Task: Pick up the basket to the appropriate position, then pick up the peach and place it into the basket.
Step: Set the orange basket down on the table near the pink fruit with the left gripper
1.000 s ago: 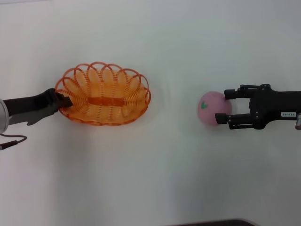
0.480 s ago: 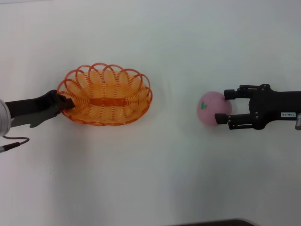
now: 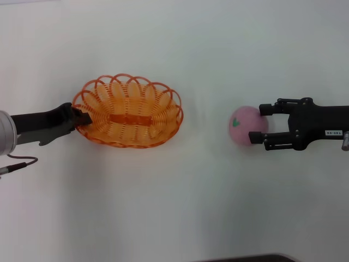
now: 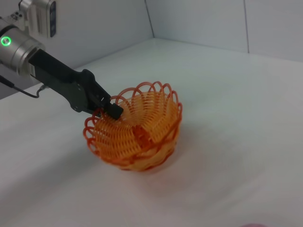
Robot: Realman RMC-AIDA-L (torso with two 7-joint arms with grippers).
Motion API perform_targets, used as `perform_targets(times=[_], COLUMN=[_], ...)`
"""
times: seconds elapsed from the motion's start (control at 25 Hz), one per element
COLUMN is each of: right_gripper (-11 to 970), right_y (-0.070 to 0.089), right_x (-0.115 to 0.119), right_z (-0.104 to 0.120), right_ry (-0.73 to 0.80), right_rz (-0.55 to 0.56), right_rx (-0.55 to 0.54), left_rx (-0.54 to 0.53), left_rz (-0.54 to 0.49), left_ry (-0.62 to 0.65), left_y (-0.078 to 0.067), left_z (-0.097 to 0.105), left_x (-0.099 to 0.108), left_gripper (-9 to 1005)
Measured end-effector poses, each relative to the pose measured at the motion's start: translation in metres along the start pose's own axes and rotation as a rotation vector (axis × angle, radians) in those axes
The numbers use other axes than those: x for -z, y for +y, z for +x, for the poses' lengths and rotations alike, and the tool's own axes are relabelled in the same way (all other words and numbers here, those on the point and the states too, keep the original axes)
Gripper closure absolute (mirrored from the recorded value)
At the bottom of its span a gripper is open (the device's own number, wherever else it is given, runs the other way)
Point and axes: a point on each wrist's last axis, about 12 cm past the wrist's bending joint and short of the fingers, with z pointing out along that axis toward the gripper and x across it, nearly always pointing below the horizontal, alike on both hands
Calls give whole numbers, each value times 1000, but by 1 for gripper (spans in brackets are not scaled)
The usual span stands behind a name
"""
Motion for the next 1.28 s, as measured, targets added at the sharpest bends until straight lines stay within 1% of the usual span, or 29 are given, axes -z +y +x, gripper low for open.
perform_targets(times=[0.44,0.64,0.88,1.12,1.28], right_gripper=[125,126,127,127,128], right_y=[0,0,0,0,0], right_x=[0,1,1,0,0], right_z=[1,1,1,0,0], right_ry=[1,2,2,1,0], right_rz=[0,2,2,1,0], right_rx=[-2,-3,-1,0,-5], left_rx=[-13,3,15,15,-20], left_rz=[18,28,28,41,89], left_ry=[30,33,41,50,49], left_y=[-6,-5,-1,1,0], left_z=[-2,-3,-1,-1,-1], left_x=[0,2,5,10,17], left_gripper=[871,750,570,503,458])
